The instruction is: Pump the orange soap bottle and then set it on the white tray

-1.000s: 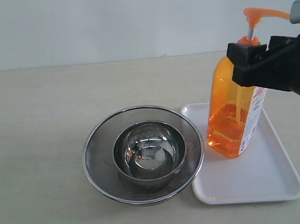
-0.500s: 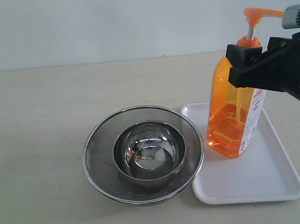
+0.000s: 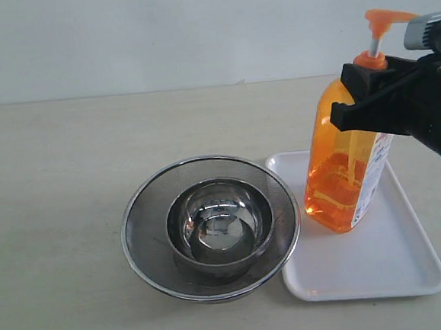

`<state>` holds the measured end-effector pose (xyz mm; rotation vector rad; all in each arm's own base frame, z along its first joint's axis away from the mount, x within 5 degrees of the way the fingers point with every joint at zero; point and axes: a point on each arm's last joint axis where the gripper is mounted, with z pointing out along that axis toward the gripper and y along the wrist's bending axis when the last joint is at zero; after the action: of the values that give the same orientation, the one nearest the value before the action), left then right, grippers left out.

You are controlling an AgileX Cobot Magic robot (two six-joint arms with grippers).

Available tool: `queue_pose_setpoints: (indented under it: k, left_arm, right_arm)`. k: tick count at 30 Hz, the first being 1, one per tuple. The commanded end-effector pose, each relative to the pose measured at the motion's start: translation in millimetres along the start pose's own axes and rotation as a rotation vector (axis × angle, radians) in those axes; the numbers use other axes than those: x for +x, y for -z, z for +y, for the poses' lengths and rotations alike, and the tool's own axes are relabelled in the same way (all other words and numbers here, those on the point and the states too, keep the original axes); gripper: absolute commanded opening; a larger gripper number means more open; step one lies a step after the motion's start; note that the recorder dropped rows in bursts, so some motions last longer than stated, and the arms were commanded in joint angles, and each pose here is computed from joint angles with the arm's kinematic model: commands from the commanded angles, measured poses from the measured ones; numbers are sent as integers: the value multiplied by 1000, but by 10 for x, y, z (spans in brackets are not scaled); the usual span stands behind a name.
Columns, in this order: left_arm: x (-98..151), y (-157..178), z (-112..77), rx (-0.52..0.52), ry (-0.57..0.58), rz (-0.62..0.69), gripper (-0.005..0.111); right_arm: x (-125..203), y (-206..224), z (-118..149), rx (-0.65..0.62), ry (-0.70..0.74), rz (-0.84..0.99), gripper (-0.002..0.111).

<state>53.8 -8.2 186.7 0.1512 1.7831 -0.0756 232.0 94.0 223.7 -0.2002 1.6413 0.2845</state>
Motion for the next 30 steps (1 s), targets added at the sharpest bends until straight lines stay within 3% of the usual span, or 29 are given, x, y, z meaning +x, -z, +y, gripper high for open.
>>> queue_pose_setpoints:
  k: [1,5,18,30]
  left_arm:
    - [11,-1,3,-5,2,0,5]
    - [11,-1,3,-5,2,0,5]
    - [11,-1,3,-5,2,0,5]
    - [11,-1,3,-5,2,0,5]
  right_arm:
    - [36,6,9,-11,-17,23,0]
    - [-5,12,77,-86,95,-22,0]
    - [-279,205,143,-159,184,-101,0]
    - [-320,337,184,-218,298,-41,0]
